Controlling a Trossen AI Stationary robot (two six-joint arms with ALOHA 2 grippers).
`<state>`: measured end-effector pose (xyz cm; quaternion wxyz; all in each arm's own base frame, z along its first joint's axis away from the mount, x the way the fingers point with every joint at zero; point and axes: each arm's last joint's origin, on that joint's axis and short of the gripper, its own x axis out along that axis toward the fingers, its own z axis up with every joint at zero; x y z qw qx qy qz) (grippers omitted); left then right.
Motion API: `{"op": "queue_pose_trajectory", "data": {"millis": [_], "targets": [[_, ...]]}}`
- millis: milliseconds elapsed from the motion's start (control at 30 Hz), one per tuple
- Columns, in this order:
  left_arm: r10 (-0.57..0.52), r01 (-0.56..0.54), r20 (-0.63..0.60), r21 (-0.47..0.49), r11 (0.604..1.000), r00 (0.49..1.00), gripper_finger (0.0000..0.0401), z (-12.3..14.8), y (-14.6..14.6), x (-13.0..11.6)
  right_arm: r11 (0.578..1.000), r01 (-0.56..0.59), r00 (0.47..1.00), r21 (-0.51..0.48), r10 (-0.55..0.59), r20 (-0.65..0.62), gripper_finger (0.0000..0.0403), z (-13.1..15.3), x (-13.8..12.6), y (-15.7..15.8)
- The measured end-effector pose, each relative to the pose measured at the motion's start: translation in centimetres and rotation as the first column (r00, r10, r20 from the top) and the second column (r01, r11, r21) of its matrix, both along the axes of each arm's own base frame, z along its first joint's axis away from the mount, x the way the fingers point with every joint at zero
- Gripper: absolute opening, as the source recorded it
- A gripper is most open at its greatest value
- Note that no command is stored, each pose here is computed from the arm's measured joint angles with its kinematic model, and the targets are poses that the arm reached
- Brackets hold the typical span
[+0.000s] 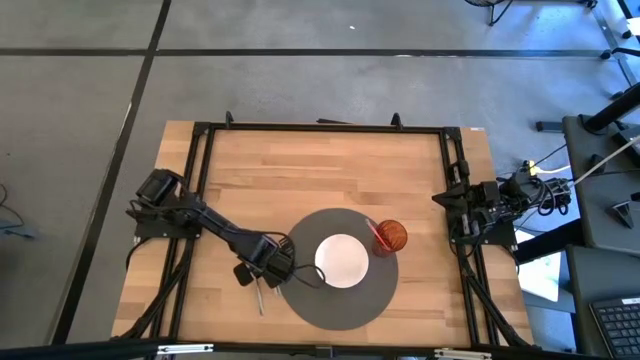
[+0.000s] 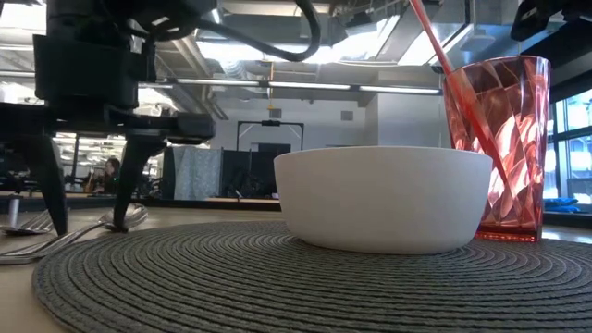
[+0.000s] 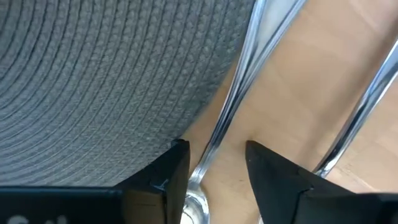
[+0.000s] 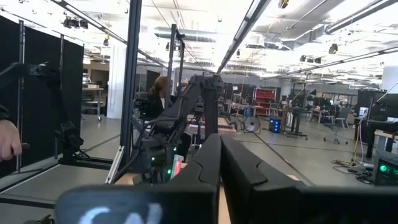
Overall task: Pick & Place Utensil
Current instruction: Put the silver spoon into the white bowl to the left of the orange glass
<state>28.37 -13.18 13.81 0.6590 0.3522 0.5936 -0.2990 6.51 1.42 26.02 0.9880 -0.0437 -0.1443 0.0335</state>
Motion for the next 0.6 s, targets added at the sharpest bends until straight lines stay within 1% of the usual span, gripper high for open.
{"op": "queue_pose_trajectory", "data": {"millis": [100, 200, 433, 500, 600], "targets": [[0.002, -0.002, -0.025, -0.011, 1.000, 1.000, 0.0132, -0.38, -0.03, -0.05, 1.000, 0.000, 1.000, 0.000, 0.000, 0.000, 0.0010, 0.00, 0.00, 0.00], [0.015, -0.016, -0.023, -0.020, 1.000, 1.000, 0.0106, -0.24, -0.01, -0.12, 1.000, 0.000, 1.000, 0.000, 0.000, 0.001, 0.0010, 0.00, -0.01, 0.00], [0.034, -0.035, -0.016, -0.018, 0.999, 0.999, 0.0017, 0.11, 0.01, -0.27, 1.000, 0.002, 1.000, -0.003, -0.002, 0.001, 0.0010, 0.00, 0.00, 0.00], [0.036, -0.036, -0.015, -0.017, 0.999, 0.999, 0.0012, 0.11, 0.02, -0.27, 1.000, 0.001, 1.000, -0.003, -0.001, 0.001, 0.0010, 0.00, 0.00, 0.00], [0.054, -0.054, -0.007, -0.007, 0.998, 0.998, 0.0015, 0.14, 0.05, -0.26, 1.000, 0.001, 1.000, -0.002, -0.001, 0.001, 0.0010, 0.00, 0.00, 0.00]]}}
